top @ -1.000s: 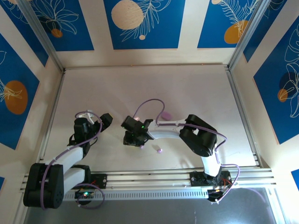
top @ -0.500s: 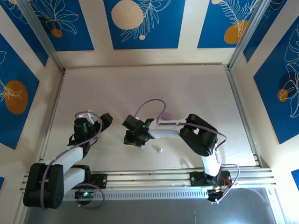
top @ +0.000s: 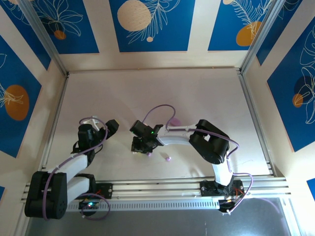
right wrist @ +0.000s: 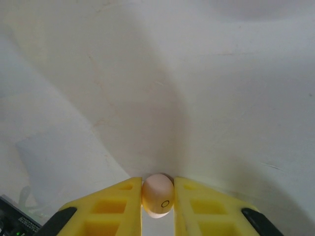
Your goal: Insert the wireless bluetooth earbuds into the charging case
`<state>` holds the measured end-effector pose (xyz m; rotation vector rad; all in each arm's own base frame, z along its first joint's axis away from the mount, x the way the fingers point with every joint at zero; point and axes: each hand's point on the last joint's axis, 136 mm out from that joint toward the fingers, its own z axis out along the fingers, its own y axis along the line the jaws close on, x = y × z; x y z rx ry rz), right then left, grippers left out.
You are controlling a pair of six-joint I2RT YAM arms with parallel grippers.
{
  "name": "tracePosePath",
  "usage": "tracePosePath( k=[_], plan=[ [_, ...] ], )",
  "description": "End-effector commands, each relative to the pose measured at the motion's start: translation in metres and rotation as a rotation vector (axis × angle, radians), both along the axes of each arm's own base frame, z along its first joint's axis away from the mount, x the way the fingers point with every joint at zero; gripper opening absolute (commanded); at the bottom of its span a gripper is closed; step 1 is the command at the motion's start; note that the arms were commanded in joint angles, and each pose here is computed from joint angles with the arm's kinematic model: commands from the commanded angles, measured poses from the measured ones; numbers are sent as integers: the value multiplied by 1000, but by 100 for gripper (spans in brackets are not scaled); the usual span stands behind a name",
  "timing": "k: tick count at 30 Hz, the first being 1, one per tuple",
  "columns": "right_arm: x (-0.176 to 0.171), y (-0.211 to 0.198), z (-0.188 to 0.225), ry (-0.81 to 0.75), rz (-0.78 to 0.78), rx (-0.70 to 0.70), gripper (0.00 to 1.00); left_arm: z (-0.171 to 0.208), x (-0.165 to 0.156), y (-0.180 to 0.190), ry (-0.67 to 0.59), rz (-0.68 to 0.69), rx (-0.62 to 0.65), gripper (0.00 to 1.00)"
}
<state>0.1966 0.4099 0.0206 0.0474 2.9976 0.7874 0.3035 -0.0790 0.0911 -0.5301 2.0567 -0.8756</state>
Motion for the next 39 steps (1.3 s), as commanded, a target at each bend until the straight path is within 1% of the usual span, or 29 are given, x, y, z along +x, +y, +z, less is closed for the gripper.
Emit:
tracePosePath(
  k=[1, 4, 9, 12, 16, 20, 24, 29, 39],
  plan=[
    [6, 3, -6, -21, -10, 19, 18, 7, 4, -1, -27, -12, -8, 100],
    [8, 1, 1, -40, -8, 18, 16, 7, 5, -1, -27, -15, -10, 100],
    [13, -6, 20, -98, 0, 3, 15, 9, 6, -7, -39, -45, -23, 100],
    [20, -18, 31, -138, 1, -23, 14, 10, 7, -14, -46, -73, -29, 100],
    [36, -39, 45, -195, -3, -67, 14, 9, 8, -28, -50, -120, -19, 100],
    [53, -62, 55, -249, 3, -142, 14, 8, 8, -45, -52, -176, -6, 100],
    [68, -73, 61, -292, 18, -203, 14, 7, 9, -55, -53, -211, 2, 100],
    [81, -70, 62, -323, 47, -253, 14, 5, 8, -61, -48, -232, 10, 100],
    [92, -45, 54, -335, 98, -311, 14, 11, 6, -53, -66, -193, 44, 100]
  ],
)
